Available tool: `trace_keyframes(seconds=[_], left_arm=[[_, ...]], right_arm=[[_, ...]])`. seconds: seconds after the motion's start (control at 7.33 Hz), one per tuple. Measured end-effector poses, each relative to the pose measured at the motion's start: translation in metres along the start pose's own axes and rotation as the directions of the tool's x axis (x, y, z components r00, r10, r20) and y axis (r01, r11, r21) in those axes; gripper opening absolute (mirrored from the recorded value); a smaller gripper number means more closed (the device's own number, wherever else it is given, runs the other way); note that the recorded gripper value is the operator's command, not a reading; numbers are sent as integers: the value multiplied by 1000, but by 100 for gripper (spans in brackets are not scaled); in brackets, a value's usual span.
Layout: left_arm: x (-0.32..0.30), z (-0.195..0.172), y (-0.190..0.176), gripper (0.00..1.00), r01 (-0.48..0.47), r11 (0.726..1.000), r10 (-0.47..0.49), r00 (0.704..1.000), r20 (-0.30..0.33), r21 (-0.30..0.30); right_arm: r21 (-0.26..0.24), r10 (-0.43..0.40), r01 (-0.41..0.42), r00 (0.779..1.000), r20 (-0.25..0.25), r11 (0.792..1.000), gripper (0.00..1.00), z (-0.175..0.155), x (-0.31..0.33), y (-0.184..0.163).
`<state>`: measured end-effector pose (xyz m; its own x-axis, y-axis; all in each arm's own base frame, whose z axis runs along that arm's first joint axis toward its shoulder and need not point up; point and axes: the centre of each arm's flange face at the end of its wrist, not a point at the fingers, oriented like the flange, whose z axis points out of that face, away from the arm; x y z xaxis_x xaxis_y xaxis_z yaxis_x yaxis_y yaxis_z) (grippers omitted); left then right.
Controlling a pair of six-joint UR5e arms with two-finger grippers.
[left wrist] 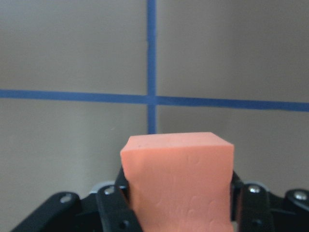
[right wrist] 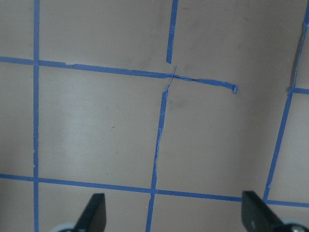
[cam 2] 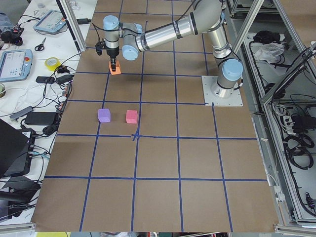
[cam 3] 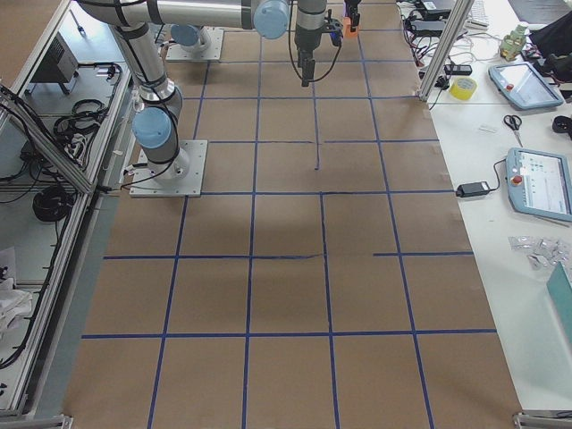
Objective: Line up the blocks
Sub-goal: 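Carry the orange cube to between the purple and pink cubes and lower it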
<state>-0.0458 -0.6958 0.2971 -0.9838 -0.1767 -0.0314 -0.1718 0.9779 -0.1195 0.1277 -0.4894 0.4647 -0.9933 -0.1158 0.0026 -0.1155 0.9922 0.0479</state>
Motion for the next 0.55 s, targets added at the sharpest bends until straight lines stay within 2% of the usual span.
trace_keyframes(seconds=[0.27, 0.55], left_arm=[[-112, -2, 2, 40, 4, 998, -4, 1000, 4, -55], [-200, 10, 1, 40, -26, 996, 26, 1000, 1, -80]], right_arm=[[3, -1, 1, 1000, 0, 1000, 100, -1, 0, 0], [1, -4, 4, 1000, 1, 1000, 100, -1, 0, 0]])
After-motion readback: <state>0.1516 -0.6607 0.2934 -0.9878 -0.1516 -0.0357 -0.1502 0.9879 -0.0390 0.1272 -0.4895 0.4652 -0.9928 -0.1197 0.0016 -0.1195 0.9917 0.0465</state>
